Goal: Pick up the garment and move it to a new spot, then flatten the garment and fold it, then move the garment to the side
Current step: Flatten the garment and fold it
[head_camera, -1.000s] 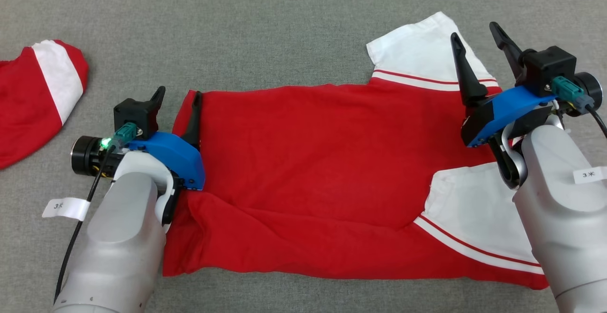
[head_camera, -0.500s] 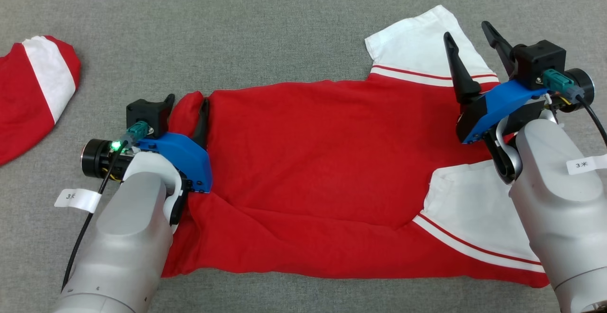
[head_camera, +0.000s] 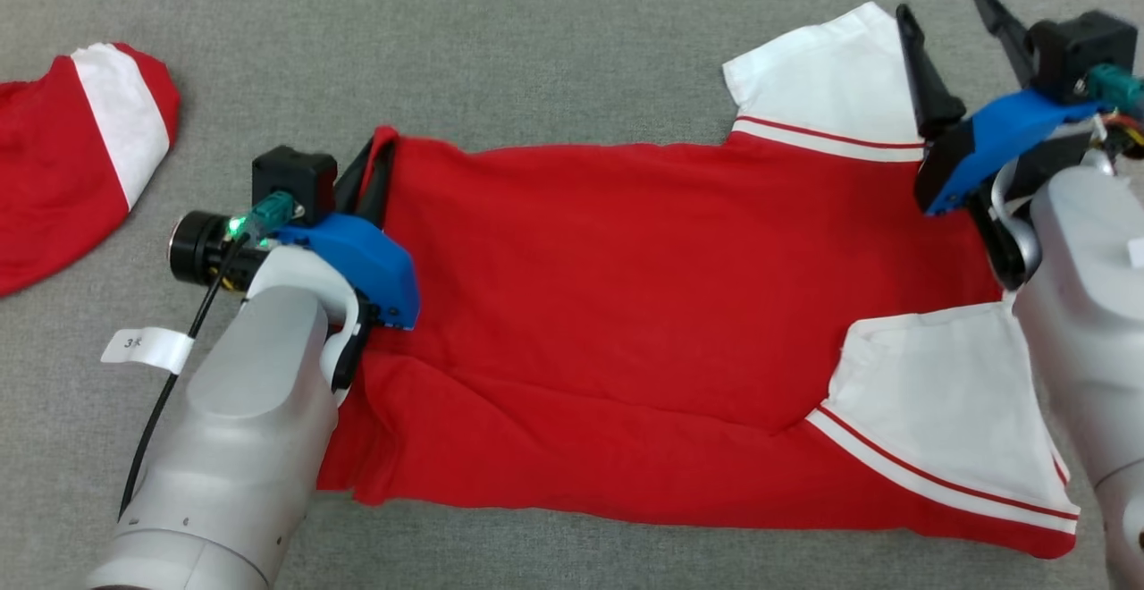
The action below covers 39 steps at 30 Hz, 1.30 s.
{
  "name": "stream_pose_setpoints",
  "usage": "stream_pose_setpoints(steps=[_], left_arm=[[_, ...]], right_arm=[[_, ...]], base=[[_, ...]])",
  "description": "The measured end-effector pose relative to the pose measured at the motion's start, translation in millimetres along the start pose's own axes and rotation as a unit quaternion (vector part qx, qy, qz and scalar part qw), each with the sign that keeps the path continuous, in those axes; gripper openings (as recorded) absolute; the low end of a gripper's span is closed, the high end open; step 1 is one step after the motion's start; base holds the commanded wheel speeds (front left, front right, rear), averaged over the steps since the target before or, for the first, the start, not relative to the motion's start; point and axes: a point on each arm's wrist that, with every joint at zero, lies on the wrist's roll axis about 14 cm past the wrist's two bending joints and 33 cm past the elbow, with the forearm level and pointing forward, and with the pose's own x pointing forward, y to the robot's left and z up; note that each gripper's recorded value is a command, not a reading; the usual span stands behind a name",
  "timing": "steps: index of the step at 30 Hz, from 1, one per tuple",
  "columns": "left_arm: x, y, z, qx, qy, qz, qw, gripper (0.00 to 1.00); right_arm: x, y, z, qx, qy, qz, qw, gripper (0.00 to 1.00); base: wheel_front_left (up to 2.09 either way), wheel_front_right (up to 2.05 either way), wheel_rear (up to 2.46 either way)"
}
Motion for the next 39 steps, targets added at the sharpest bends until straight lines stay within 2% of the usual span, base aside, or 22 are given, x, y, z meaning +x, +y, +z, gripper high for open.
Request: stream_pose_setpoints(steps=[7,15,23,24,25,26,27,32,39], left_arm=[[9,0,17,0.001,-0.043,-0.007,0.999,0.0],[10,1,7,0.0,-0.053,-0.007,0.999,0.0],[12,2,3,-0.002,-0.061,-0.006,0.998,0.0],[12,3,2,-0.002,-0.061,-0.006,0.998,0.0],[12,3,1,-0.003,-0.06,-0.005,0.998,0.0],[13,3,1,-0.003,-0.061,-0.005,0.998,0.0],[13,3,1,-0.003,-0.061,-0.005,0.998,0.0],[10,4,4,-0.005,-0.064,-0.001,0.998,0.0],[-9,2,4,-0.009,-0.059,0.007,0.998,0.0]], right_arm=[[32,-8,-15,-0.01,0.057,0.0,0.998,1.0],[55,-6,-60,-0.017,0.15,0.008,0.988,1.0],[68,-1,-85,0.007,0.19,0.008,0.982,1.0],[68,-1,-87,0.013,0.195,0.007,0.981,0.7],[68,0,-89,0.016,0.199,0.008,0.98,0.07],[68,1,-89,0.018,0.2,0.009,0.98,0.07],[69,2,-88,0.023,0.199,0.01,0.98,0.0],[66,3,-76,0.029,0.181,0.011,0.983,0.0],[48,-1,-39,0.06,0.126,0.002,0.99,0.0]], base=[[0.0,0.0,0.0],[0.0,0.0,0.0],[0.0,0.0,0.0],[0.0,0.0,0.0],[0.0,0.0,0.0],[0.0,0.0,0.0],[0.0,0.0,0.0],[0.0,0.0,0.0],[0.0,0.0,0.0]])
